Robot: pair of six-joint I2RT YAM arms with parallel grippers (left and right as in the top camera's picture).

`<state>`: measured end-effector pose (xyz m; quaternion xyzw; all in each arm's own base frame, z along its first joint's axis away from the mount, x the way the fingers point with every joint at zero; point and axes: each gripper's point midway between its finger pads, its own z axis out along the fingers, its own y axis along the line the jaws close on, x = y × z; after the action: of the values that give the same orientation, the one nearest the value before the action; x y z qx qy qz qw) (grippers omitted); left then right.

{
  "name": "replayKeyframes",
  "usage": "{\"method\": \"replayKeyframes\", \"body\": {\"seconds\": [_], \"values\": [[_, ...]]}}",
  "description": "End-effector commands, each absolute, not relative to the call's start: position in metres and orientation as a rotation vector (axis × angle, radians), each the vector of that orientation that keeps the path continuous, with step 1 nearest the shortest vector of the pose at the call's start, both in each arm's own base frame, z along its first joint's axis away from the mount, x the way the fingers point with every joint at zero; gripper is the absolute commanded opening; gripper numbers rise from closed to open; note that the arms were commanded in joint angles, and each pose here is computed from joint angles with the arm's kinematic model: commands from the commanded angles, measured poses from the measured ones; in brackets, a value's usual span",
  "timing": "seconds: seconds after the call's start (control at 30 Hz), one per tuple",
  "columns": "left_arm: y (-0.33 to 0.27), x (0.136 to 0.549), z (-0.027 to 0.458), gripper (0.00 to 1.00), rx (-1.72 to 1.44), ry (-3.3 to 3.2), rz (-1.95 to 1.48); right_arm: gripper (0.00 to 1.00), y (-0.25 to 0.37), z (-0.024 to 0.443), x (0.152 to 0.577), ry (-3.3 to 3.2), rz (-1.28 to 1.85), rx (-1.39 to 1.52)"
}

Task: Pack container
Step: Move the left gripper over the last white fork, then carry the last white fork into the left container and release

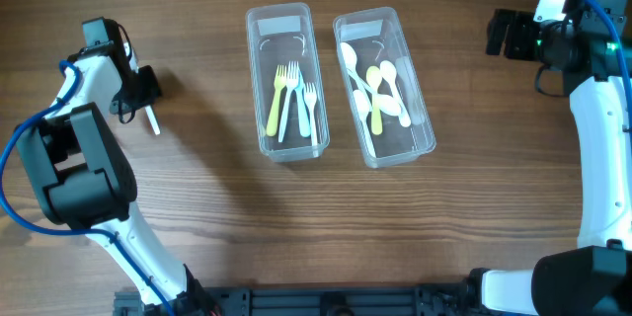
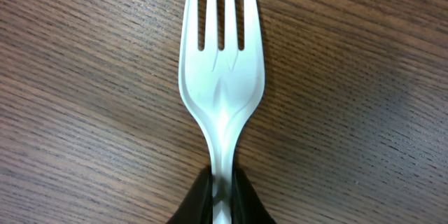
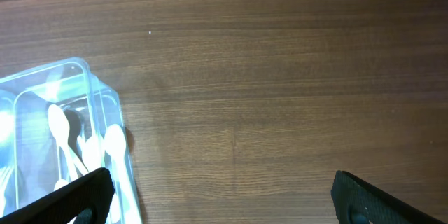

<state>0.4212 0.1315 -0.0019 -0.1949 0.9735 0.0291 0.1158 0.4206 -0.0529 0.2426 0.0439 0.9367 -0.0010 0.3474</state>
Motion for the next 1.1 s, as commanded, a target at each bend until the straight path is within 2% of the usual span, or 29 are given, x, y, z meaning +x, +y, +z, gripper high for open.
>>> {"method": "replayKeyframes", "body": {"seconds": [0.0, 0.33, 0.57, 0.93, 1.07], "values": [[0.13, 0.414, 0.001, 0.04, -0.572, 2.868, 0.081, 1.0, -0.053, 0.247, 0.423, 2.417, -0.008, 0.123], [0.11, 0.431, 0.105, 0.04, -0.486, 2.646, -0.014, 1.0, -0.053, 0.247, 0.423, 2.417, -0.008, 0.123], [0.03, 0.43, 0.174, 0.04, -0.25, 2.535, -0.265, 1.0, -0.053, 0.247, 0.423, 2.417, -0.008, 0.122], [-0.117, 0.417, 0.192, 0.05, 0.028, 2.53, -0.521, 1.0, -0.053, 0.247, 0.423, 2.417, -0.008, 0.122], [-0.148, 0.412, 0.193, 0.05, 0.107, 2.524, -0.543, 1.0, -0.053, 0.247, 0.423, 2.417, -0.008, 0.123]]}}
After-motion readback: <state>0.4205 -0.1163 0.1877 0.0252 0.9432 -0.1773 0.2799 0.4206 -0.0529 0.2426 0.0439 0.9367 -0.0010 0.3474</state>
